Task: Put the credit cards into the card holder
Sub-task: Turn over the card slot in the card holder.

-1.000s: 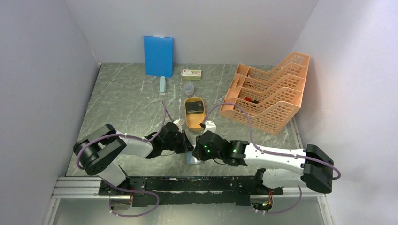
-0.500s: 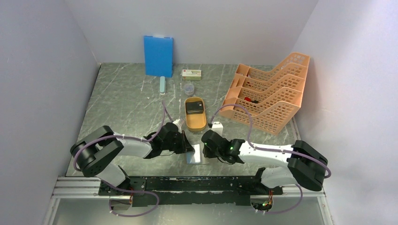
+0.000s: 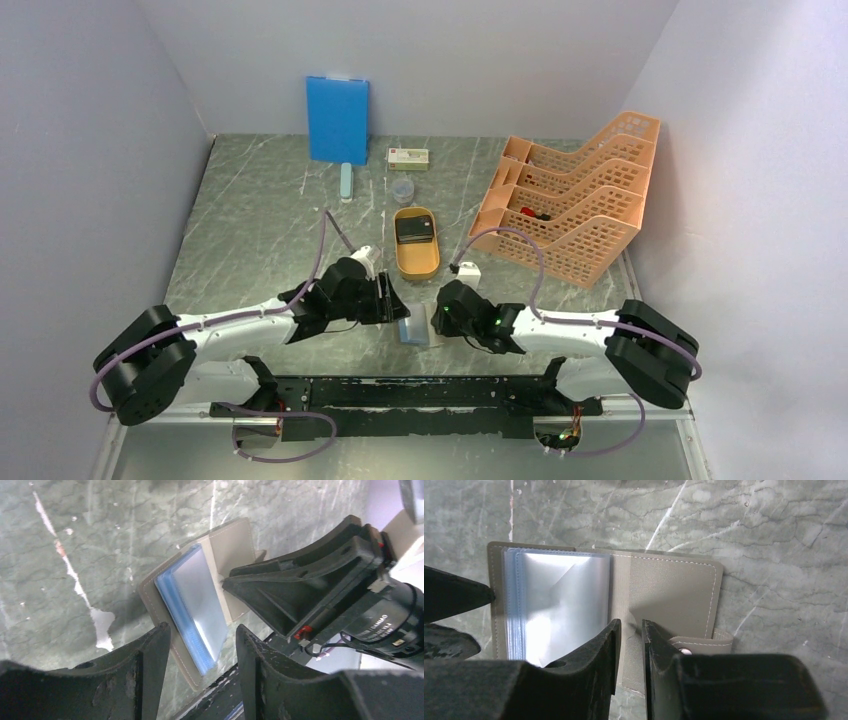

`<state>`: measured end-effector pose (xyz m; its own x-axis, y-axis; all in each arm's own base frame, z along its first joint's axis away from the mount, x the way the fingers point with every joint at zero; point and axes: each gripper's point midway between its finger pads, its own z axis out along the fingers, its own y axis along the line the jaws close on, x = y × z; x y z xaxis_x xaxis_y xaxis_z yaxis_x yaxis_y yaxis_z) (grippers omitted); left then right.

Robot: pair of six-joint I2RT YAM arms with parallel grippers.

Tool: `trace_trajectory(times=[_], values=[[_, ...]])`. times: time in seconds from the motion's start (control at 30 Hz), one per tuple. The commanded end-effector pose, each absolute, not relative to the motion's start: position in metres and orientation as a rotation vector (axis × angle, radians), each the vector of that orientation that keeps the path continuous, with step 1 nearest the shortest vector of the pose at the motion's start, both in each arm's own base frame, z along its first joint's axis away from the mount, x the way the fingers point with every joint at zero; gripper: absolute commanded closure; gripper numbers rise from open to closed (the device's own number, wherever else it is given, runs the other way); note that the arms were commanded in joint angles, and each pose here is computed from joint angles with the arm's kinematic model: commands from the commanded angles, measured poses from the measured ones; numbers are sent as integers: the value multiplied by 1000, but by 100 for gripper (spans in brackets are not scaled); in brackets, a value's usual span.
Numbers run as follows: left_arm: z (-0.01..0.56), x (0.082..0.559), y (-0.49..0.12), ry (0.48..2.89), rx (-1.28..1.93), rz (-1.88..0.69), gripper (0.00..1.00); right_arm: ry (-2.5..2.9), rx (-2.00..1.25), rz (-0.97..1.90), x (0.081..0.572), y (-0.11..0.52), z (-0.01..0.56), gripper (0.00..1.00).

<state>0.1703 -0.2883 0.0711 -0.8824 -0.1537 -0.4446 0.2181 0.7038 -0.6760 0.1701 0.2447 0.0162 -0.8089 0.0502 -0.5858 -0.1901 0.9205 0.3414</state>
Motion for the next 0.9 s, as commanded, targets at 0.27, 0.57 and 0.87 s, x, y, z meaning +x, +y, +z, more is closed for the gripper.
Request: trace_trajectory(times=[0.27,0.57,0.87], values=[[54,172,-277,2480,44,-929,53,2585,-82,422,145,207,-27,75],[66,171,-257,2419,14,-896,49,2583,-74,442,144,207,-27,75],[59,170,-259,2439,14,-888,51,2581,-78,455,144,209,-26,75]])
